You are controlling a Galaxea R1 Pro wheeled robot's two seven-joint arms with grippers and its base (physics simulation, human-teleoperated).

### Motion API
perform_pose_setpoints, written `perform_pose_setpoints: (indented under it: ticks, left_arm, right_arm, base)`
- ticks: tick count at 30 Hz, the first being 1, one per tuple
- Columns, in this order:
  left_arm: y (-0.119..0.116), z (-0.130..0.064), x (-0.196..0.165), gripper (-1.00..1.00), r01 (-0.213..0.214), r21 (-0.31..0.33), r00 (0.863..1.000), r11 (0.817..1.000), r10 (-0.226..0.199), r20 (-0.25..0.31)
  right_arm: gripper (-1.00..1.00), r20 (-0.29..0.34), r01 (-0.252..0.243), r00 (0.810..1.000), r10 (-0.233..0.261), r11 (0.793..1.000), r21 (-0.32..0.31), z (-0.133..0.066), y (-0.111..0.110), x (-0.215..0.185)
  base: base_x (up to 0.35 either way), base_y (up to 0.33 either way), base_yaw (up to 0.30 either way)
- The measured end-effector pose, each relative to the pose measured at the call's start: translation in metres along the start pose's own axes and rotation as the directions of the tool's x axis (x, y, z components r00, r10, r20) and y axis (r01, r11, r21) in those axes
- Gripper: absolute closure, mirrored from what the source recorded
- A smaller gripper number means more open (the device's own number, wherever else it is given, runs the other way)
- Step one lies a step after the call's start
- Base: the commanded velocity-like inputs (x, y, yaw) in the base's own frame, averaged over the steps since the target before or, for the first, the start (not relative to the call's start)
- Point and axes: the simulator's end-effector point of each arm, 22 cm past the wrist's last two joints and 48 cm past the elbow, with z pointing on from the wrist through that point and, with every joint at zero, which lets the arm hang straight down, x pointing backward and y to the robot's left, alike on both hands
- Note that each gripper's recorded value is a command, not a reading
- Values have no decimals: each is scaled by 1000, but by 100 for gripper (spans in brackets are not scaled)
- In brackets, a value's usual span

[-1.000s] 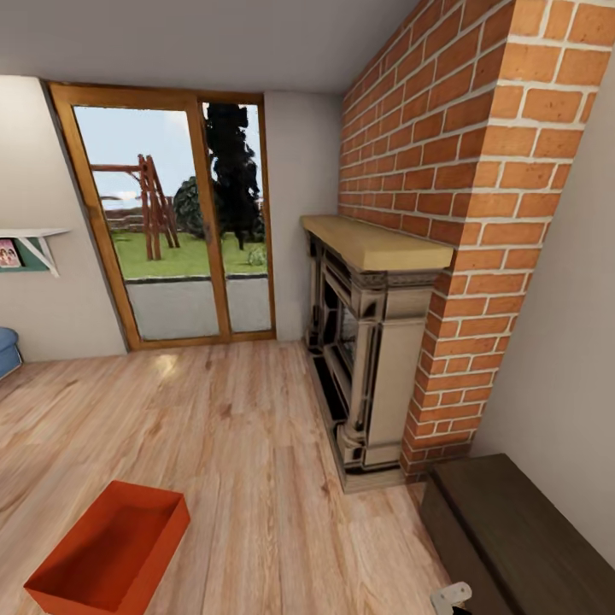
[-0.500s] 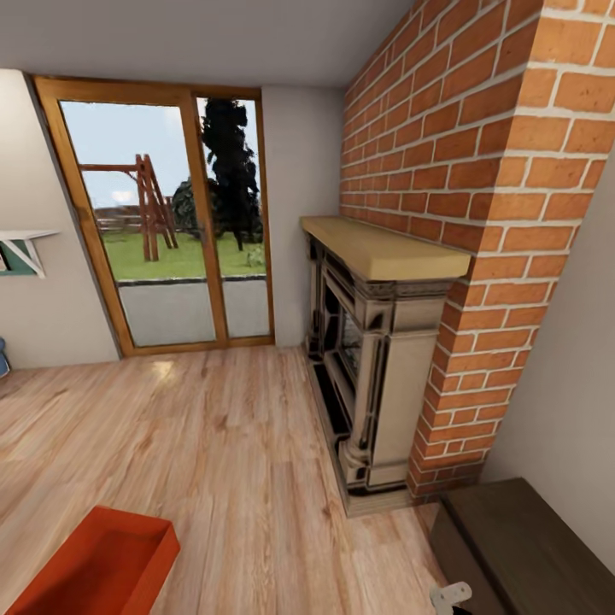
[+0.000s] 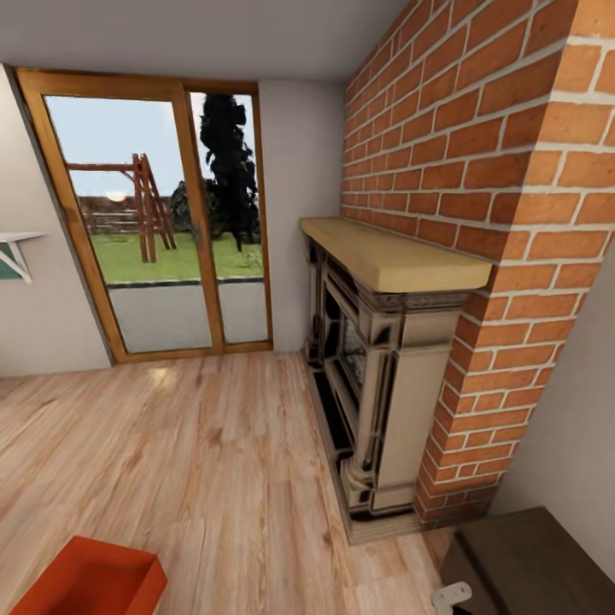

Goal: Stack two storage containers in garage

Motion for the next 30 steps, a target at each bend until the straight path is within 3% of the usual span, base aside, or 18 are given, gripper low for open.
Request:
perform_pose_setpoints:
  ticks: [30]
  left_arm:
    - [0,0,0,-100,0,0,1000,1000,0,0]
  right_arm:
    - [-100,0,0,1000,0,1000,0,0,0,0]
  base:
    - [325,-90,0]
